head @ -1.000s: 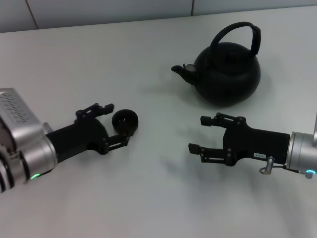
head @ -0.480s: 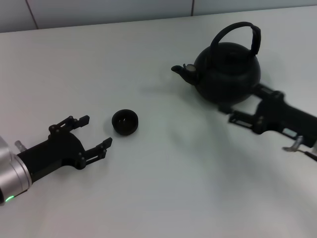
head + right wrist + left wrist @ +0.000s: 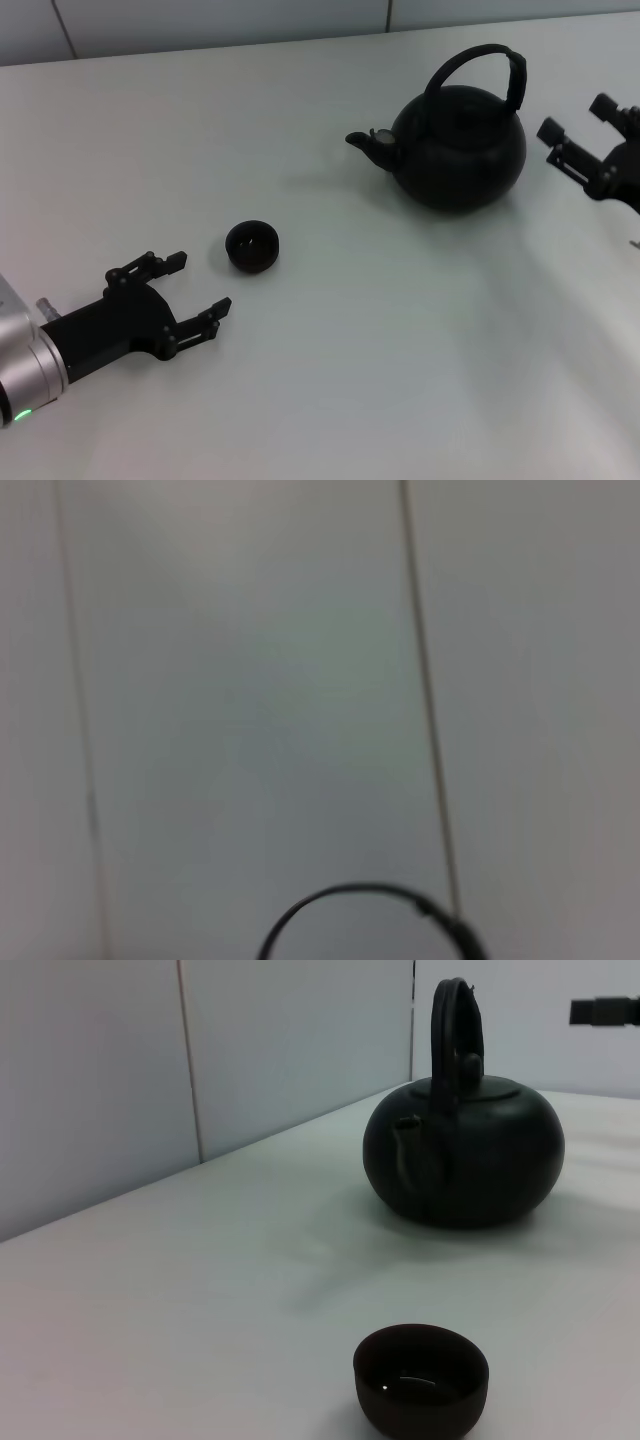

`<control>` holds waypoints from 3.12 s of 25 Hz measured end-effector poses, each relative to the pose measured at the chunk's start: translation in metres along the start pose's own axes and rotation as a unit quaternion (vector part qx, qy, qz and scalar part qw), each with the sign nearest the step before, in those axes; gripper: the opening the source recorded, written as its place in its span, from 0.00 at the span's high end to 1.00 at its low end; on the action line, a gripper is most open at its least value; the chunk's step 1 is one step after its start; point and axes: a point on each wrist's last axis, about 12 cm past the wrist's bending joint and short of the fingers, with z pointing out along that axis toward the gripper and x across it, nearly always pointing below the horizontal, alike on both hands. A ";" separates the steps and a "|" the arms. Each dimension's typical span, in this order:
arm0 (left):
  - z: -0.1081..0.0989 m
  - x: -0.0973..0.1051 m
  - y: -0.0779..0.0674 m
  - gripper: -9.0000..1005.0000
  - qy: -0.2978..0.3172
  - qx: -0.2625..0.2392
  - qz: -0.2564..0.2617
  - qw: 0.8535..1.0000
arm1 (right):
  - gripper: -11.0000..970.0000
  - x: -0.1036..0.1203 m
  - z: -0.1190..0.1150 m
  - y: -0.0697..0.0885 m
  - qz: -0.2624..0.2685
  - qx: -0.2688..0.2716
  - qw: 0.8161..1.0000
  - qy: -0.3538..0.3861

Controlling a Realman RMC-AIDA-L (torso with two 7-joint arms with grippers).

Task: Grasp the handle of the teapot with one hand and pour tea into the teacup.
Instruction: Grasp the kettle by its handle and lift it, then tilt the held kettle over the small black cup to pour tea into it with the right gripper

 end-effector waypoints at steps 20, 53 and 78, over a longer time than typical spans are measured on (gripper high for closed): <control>0.000 -0.002 0.002 0.19 -0.003 -0.002 0.002 1.000 | 0.15 -0.004 0.052 -0.008 -0.016 0.022 0.999 0.039; 0.001 -0.003 0.003 0.19 -0.002 -0.003 0.003 1.000 | 0.62 -0.003 0.089 -0.006 -0.054 0.040 0.995 0.079; 0.000 -0.007 0.002 0.19 -0.011 -0.003 0.008 1.000 | 0.91 -0.028 0.106 0.016 -0.177 -0.035 0.983 -0.021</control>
